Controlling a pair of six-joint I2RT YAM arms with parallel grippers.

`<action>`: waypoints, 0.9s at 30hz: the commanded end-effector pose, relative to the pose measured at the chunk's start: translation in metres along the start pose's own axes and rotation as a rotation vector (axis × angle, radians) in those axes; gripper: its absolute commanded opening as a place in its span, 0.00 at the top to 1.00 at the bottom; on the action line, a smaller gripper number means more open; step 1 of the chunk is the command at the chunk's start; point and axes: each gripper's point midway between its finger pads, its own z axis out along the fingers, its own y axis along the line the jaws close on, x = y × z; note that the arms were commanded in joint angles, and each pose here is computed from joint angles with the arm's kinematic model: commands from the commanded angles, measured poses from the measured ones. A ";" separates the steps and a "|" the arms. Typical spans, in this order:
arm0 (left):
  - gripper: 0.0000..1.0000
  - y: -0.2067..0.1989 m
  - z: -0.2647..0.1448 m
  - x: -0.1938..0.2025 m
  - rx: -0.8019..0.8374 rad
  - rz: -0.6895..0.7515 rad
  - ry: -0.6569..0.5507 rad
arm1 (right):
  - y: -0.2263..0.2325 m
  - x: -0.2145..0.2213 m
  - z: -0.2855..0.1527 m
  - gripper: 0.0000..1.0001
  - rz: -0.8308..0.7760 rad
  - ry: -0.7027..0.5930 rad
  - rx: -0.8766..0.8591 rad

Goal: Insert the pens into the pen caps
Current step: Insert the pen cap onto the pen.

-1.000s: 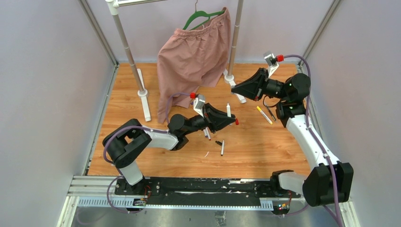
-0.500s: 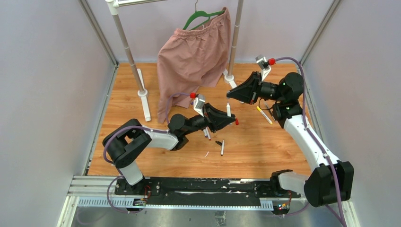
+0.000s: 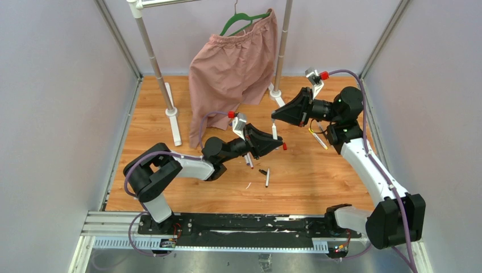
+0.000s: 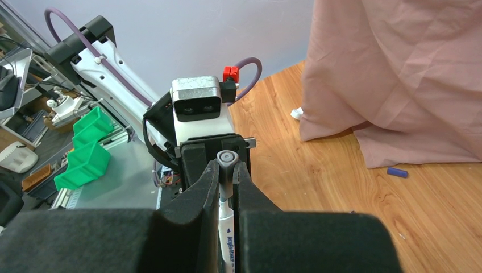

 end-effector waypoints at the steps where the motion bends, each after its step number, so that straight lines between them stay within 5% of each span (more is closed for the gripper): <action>1: 1.00 0.000 0.001 -0.013 -0.002 0.028 -0.032 | 0.010 0.007 0.002 1.00 -0.017 0.024 -0.039; 18: 1.00 0.009 -0.003 -0.015 -0.043 0.065 -0.026 | 0.006 0.024 0.003 1.00 -0.035 0.076 -0.015; 27: 1.00 0.048 -0.015 -0.023 -0.290 0.179 -0.011 | -0.013 0.045 0.004 1.00 -0.069 0.113 0.080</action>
